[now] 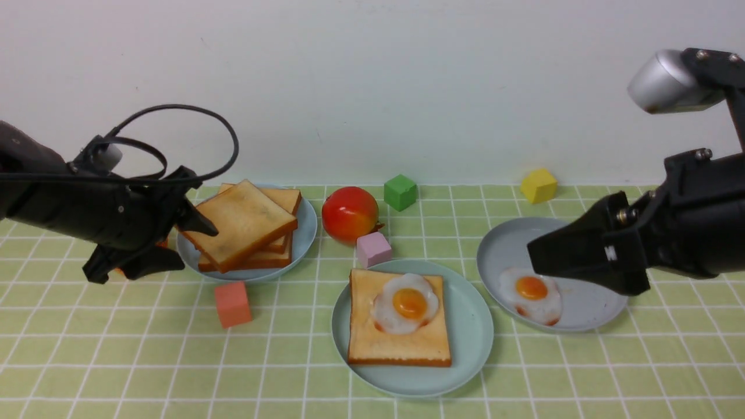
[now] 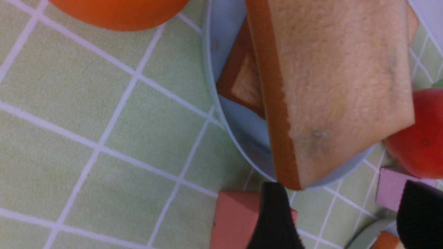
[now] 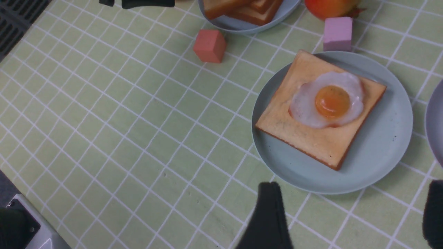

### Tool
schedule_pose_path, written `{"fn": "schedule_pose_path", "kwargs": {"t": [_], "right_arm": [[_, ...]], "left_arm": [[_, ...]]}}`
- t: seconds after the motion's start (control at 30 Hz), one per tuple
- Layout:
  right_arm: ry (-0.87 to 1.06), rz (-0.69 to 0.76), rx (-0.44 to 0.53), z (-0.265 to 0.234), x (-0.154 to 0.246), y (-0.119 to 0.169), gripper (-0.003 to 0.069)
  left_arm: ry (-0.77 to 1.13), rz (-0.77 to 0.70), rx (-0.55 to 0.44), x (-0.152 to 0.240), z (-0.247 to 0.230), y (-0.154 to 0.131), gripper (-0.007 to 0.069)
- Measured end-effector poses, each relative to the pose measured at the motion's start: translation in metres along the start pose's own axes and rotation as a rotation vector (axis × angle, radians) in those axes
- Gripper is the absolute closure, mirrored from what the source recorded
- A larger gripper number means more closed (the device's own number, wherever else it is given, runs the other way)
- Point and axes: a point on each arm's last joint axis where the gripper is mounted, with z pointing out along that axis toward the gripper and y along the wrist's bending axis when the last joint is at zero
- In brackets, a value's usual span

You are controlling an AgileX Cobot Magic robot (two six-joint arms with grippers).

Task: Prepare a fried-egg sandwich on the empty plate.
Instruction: Use the left arm to grab a slice of bread

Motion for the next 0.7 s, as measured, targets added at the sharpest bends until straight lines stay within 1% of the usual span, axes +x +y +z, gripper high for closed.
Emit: {"fn": "schedule_pose_path", "kwargs": {"t": [0.1,0.23,0.4,0.47,0.57,0.6,0.63,0.7], "right_arm": [[0.001,0.001,0.000,0.000,0.000,0.000,0.0097],[0.010,0.009,-0.014,0.000,0.001,0.001,0.0097],[0.015,0.025,-0.034,0.000,0.001,0.003,0.0097],[0.019,0.026,-0.037,0.000,0.002,0.003,0.0097],[0.038,0.028,-0.046,0.000,0.003,0.004,0.0099],[0.038,0.028,-0.046,0.000,0.003,0.004,0.0099],[0.049,0.029,-0.051,0.000,0.004,0.005,0.0100],[0.055,0.029,-0.053,0.000,0.005,0.005,0.0100]], "left_arm": [[-0.002,-0.017,0.010,-0.001,0.014,0.005,0.0142],[-0.020,-0.030,0.031,-0.004,0.028,0.010,0.0156],[-0.036,-0.045,0.052,-0.006,0.042,0.014,0.0205],[-0.035,-0.043,0.061,-0.006,0.048,0.017,0.0261],[-0.034,-0.030,0.071,-0.006,0.049,0.016,0.0369],[-0.034,-0.028,0.072,-0.006,0.049,0.016,0.0369],[-0.029,-0.025,0.078,-0.006,0.049,0.016,0.0446],[-0.024,-0.023,0.090,-0.006,0.046,0.014,0.0505]]}}
